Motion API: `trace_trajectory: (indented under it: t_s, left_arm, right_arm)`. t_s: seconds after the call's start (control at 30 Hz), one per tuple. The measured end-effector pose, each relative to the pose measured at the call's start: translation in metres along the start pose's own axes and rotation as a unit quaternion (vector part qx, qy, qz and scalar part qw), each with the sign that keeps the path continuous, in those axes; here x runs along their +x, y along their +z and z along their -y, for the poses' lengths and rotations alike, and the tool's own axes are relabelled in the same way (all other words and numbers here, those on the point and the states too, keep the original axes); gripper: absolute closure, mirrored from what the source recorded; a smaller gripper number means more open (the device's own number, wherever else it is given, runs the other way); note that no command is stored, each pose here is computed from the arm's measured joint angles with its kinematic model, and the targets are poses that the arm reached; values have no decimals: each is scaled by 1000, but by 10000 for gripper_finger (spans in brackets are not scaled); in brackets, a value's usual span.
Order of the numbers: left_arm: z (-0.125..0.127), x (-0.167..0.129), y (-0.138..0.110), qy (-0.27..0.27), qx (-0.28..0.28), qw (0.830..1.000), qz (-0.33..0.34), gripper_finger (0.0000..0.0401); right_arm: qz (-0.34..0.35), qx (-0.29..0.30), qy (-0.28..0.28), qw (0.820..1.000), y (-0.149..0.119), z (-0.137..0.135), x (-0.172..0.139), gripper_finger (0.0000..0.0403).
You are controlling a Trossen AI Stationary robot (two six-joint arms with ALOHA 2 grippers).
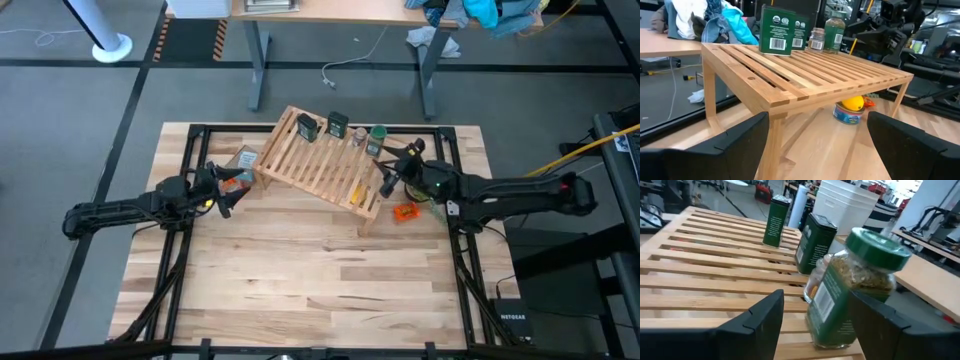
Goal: Shelf spices
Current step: Remove the green seasoning bottle from the shelf
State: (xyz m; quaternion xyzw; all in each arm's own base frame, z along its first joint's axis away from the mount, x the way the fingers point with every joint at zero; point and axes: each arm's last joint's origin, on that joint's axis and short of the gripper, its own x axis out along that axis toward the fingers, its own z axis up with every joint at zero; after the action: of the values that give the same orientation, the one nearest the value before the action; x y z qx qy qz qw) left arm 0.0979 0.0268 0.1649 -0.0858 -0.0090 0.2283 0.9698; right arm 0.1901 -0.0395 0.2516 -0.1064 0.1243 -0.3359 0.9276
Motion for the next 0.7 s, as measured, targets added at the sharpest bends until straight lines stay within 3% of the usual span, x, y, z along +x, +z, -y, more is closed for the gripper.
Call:
trace_trajectory:
  t_s: [0.23, 0.7]
  left_arm:
    - [0, 0, 0, 0, -2, 1000, 0, 70]
    - [0, 0, 0, 0, 1, 1000, 0, 70]
  right_arm:
    - [-48, -33, -87, 994, 6, 4, -4, 180]
    - [-31, -2, -72, 997, 20, 13, 0, 180]
